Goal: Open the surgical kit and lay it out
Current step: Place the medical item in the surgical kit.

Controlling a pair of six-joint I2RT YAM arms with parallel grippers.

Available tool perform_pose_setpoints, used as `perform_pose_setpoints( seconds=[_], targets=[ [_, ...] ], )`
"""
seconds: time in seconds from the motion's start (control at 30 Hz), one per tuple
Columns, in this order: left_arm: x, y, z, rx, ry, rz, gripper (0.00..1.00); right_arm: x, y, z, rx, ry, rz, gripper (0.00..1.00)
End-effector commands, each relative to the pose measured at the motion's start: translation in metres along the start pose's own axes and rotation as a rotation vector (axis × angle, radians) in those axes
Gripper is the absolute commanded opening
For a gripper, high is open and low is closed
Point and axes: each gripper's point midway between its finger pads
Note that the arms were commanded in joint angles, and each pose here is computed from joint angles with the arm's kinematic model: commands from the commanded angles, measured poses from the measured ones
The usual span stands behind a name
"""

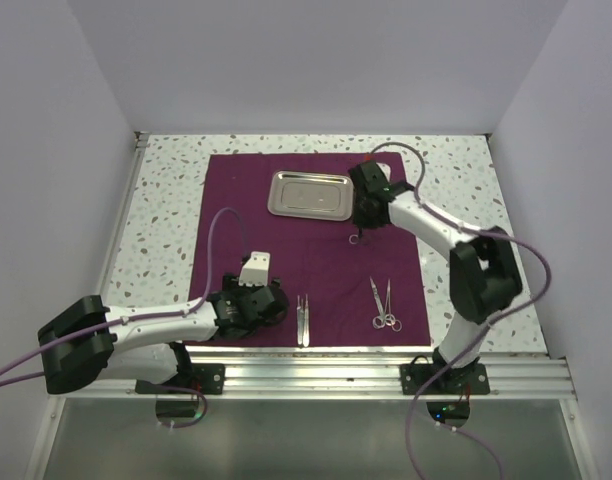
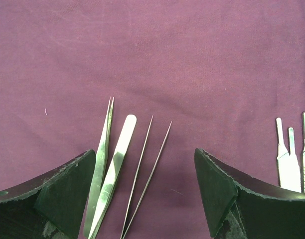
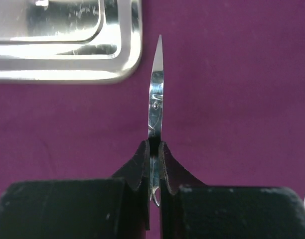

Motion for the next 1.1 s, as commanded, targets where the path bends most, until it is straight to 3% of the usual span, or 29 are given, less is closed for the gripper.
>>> perform_pose_setpoints(
  seconds=[0.0,0.23,0.4,0.73,0.8,0.87,1.07],
  targets=[
    [-0.006,-0.004,-0.016,-0.040,-0.054,0.011,0.84,-0.005,-0.052,0.006,-0.099,0.053,-0.095,0.00],
    [-0.007,-0.005,-0.018,-0.044,-0.058,0.015,0.84,-0.032,-0.103,0.088,-0.058,0.018,-0.143,0.00],
    [-0.003,-0.006,-0.022,-0.061,-0.073,-0.008,0.84,-0.050,-0.103,0.156,0.028,0.031,-0.169,0.00],
    [-0.021,-0.022,-0.052,-0.086,-0.129,0.063,0.84,-0.054,-0.088,0.204,0.072,0.091,-0.256,0.00],
    [-0.020,-0.027,-0.060,-0.102,-0.136,0.066,0.84,-0.055,-0.087,0.210,0.082,0.088,-0.261,0.54],
    [-0.019,-0.032,-0.068,-0.117,-0.134,0.064,0.84,-0.056,-0.090,0.209,0.071,0.091,-0.267,0.98],
    [-0.017,-0.051,-0.103,-0.180,-0.106,0.066,0.84,-0.055,-0.132,0.171,-0.089,0.078,-0.350,0.98]
  ],
)
Point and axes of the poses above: each gripper's point midway between its finger pads, its own y axis out along the fingers, its own x axis along the line the jaws close on, z = x × y, and after that the axes turned 2 degrees about -y, right-handed
